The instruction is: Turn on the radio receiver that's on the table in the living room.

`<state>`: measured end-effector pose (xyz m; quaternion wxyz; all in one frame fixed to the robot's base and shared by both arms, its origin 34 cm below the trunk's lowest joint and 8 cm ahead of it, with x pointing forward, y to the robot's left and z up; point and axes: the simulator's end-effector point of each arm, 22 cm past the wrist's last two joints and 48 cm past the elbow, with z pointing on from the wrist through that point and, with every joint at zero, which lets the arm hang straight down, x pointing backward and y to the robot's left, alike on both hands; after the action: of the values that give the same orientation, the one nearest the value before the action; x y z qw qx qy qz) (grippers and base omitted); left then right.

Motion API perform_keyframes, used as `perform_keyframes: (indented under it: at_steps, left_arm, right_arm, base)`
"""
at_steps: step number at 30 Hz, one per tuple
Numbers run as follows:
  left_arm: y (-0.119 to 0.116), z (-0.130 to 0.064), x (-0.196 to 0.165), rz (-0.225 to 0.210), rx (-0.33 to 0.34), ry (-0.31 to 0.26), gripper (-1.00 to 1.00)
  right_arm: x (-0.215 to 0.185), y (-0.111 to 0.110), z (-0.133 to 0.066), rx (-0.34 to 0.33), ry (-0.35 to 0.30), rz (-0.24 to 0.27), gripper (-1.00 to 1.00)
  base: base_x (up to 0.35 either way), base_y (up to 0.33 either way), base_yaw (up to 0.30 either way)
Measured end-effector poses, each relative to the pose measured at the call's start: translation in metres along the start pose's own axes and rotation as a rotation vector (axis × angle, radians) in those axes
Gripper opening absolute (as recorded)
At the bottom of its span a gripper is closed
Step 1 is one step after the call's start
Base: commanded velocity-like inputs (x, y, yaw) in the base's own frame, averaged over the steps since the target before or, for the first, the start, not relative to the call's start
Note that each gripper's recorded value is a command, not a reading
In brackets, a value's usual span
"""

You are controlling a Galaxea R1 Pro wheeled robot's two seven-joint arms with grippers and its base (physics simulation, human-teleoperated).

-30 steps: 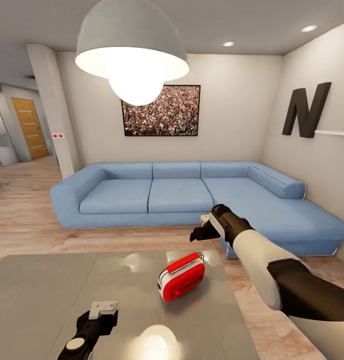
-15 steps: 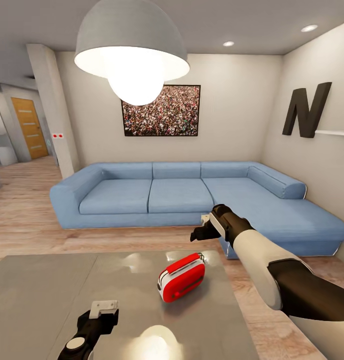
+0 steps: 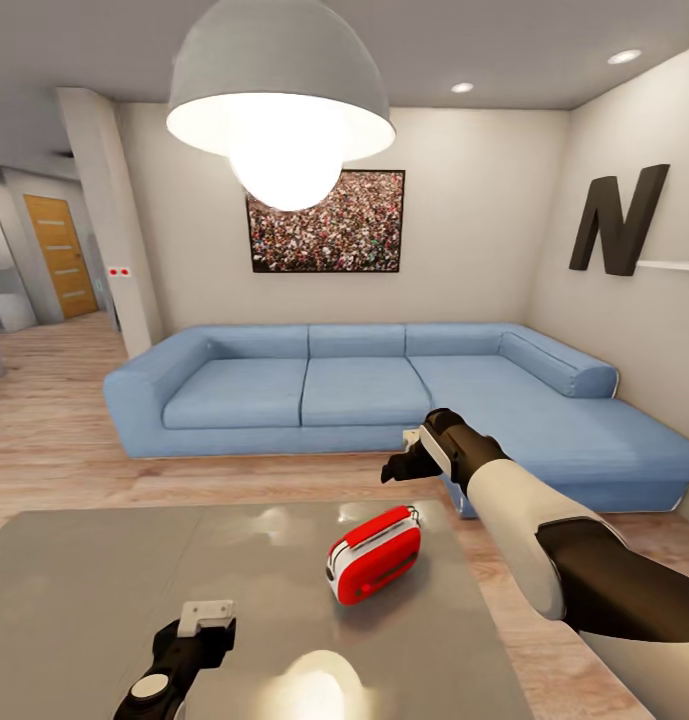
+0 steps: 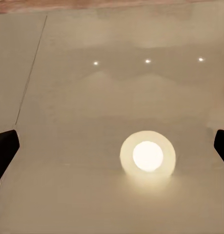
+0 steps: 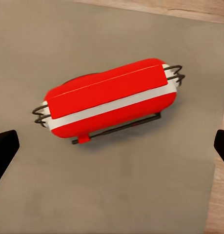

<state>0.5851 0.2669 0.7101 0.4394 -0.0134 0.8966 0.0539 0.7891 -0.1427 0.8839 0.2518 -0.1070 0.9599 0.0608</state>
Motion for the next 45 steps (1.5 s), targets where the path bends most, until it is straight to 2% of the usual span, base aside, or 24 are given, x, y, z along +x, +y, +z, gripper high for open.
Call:
perform_keyframes:
  at_steps: [14,16,18,19,21,24,31,34,35,36,38,41,45]
  left_arm:
    - [0.001,0.000,0.000,0.001,-0.002,-0.002,1.00]
    - [0.001,0.000,0.000,0.001,-0.002,-0.002,1.00]
    - [0.001,0.000,0.000,0.001,-0.003,-0.002,1.00]
    - [0.001,0.000,0.000,0.001,-0.003,-0.002,1.00]
    - [0.001,0.000,0.000,0.001,-0.003,-0.001,1.00]
    - [0.001,0.000,0.000,0.001,-0.003,-0.001,1.00]
    - [0.000,0.000,0.000,0.000,-0.002,0.000,1.00]
    - [0.000,0.000,0.001,0.000,-0.001,0.001,1.00]
    - [0.000,0.000,0.001,0.000,-0.001,0.001,1.00]
    - [0.000,0.000,0.001,0.000,-0.001,0.001,1.00]
    - [0.000,0.000,0.001,0.000,-0.001,0.001,1.00]
    - [0.000,0.000,0.002,0.000,-0.001,0.002,1.00]
    - [0.000,0.000,0.002,0.000,-0.001,0.003,1.00]
  right_arm:
    - [-0.002,-0.001,-0.001,-0.007,-0.007,0.012,1.00]
    - [-0.008,0.000,-0.002,-0.031,-0.036,0.046,1.00]
    - [-0.025,-0.003,-0.004,-0.077,-0.114,0.152,1.00]
    - [-0.031,-0.012,-0.005,-0.077,-0.146,0.225,1.00]
    - [-0.031,-0.029,-0.005,-0.049,-0.163,0.329,1.00]
    - [-0.029,-0.039,-0.004,-0.023,-0.163,0.385,1.00]
    - [-0.027,-0.045,-0.004,-0.001,-0.160,0.406,1.00]
    - [-0.019,-0.063,-0.004,0.088,-0.141,0.413,1.00]
    - [-0.013,-0.077,-0.005,0.158,-0.130,0.418,1.00]
    - [-0.012,-0.080,-0.006,0.184,-0.128,0.420,1.00]
    - [-0.011,-0.074,-0.005,0.208,-0.125,0.410,1.00]
    - [-0.014,-0.050,-0.002,0.196,-0.122,0.385,1.00]
    - [-0.014,-0.047,-0.002,0.192,-0.123,0.379,1.00]
  base:
    - [0.000,0.016,0.000]
    - [0.000,0.000,0.000]
    - [0.000,0.000,0.000]
    - [0.000,0.000,0.000]
    - [0.000,0.000,0.000]
    - [0.000,0.000,0.000]
    - [0.000,0.000,0.000]
    - [0.000,0.000,0.000]
    - [0.000,0.000,0.000]
    - [0.000,0.000,0.000]
    - [0.000,0.000,0.000]
    - [0.000,0.000,0.000]
    - [0.000,0.000,0.000]
